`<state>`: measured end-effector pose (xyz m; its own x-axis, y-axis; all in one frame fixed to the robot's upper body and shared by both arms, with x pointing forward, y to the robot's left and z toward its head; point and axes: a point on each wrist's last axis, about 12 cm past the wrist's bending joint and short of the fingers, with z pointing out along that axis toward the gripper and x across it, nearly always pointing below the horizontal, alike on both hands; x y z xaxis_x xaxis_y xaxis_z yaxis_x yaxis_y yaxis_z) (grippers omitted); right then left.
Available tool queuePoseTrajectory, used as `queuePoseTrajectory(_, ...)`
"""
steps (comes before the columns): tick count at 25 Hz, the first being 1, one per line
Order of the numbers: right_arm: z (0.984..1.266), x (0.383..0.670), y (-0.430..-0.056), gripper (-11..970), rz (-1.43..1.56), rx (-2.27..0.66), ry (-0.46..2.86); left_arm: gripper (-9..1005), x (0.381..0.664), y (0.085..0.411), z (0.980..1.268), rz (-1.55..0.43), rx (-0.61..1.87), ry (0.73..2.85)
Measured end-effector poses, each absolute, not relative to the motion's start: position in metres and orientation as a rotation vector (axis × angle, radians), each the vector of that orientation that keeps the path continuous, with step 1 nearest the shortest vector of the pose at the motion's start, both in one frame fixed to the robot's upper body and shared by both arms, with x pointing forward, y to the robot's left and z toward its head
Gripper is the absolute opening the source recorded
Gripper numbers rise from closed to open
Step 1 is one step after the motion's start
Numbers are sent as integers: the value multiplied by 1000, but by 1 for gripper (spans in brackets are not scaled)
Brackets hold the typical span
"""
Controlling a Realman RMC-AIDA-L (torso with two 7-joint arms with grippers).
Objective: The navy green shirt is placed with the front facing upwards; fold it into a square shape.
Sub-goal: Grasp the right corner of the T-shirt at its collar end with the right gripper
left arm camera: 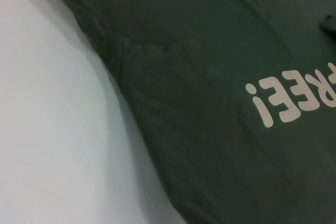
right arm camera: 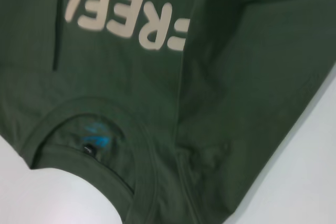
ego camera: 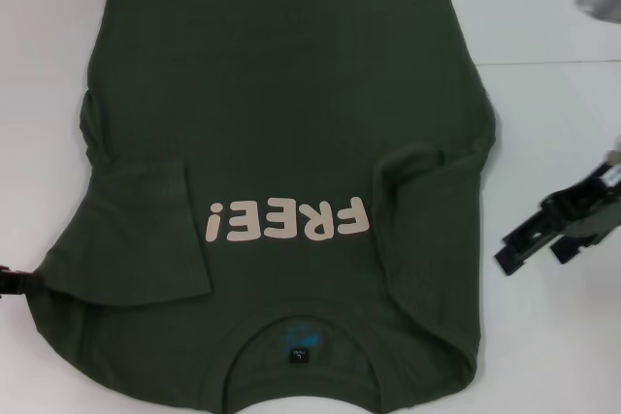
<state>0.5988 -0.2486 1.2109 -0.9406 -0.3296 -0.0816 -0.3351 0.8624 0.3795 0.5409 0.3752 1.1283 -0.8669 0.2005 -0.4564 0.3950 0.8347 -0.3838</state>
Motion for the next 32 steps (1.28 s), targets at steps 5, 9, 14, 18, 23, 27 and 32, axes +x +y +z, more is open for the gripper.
queuePoseTrajectory(5, 1204, 600, -215, 902, 549, -665, 3044, 24, 539, 377, 1128, -672, 439, 2613)
queuePoseTrajectory(9, 1192, 599, -198, 902, 463, -751, 3054, 24, 538, 377, 1126, -677, 436, 2615)
queuePoseTrajectory(14, 1178, 597, -184, 901, 364, -849, 3055, 24, 538, 375, 1124, -691, 434, 2619)
queuePoseTrajectory(18, 1166, 596, -179, 901, 320, -896, 3060, 25, 540, 375, 1123, -691, 437, 2618)
queuePoseTrajectory(23, 1158, 595, -168, 900, 289, -964, 3047, 25, 540, 374, 1124, -690, 438, 2617)
queuePoseTrajectory(27, 1158, 595, -165, 900, 286, -986, 3035, 25, 540, 374, 1124, -689, 439, 2616)
queuePoseTrajectory(32, 1155, 595, -159, 899, 265, -1020, 3018, 25, 540, 374, 1124, -689, 438, 2616)
